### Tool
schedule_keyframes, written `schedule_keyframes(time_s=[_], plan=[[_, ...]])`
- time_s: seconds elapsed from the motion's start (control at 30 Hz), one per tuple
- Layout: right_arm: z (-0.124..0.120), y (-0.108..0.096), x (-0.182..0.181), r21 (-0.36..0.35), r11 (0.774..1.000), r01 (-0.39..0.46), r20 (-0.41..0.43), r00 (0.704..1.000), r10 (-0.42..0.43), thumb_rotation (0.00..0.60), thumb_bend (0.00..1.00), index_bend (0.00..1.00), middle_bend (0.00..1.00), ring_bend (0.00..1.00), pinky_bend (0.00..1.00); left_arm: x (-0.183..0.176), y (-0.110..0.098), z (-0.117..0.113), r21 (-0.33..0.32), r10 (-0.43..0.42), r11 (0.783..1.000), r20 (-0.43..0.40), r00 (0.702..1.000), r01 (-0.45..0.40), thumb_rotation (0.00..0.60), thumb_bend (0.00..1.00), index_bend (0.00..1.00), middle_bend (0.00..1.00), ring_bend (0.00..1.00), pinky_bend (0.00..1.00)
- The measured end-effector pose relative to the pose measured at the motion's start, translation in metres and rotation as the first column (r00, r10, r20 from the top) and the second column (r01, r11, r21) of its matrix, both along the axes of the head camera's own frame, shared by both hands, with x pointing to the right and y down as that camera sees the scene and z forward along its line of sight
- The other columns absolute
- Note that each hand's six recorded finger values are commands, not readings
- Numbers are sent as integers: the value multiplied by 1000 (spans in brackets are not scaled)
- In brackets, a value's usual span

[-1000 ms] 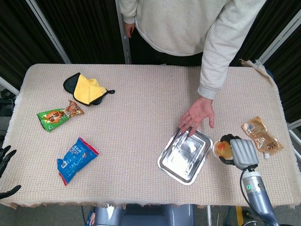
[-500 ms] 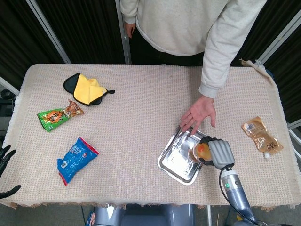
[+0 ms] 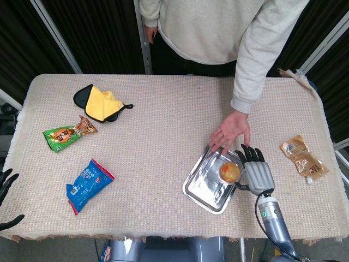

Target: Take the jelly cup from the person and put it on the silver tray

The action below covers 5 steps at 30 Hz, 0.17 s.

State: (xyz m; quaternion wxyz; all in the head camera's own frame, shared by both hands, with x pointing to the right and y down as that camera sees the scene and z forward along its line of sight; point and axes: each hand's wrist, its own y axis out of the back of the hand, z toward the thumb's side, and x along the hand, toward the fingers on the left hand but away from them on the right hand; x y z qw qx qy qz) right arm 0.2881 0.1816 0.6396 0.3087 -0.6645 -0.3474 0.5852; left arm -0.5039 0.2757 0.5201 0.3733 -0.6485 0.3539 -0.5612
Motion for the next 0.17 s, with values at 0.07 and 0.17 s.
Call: schedule_keyframes(time_s=[0.07, 0.17], plan=[[-5, -1, 8, 15, 1000, 1, -16, 1000, -1, 600, 86, 129, 0, 0, 0, 0, 0, 0, 1, -1, 1000, 0, 1000, 1, 600, 0, 21, 0, 0, 0], [-14, -4, 25, 51, 999, 11, -56, 998, -8, 600, 85, 130, 0, 0, 0, -1, 0, 0, 1, -4, 1000, 0, 1000, 4, 600, 1, 21, 0, 0, 0]])
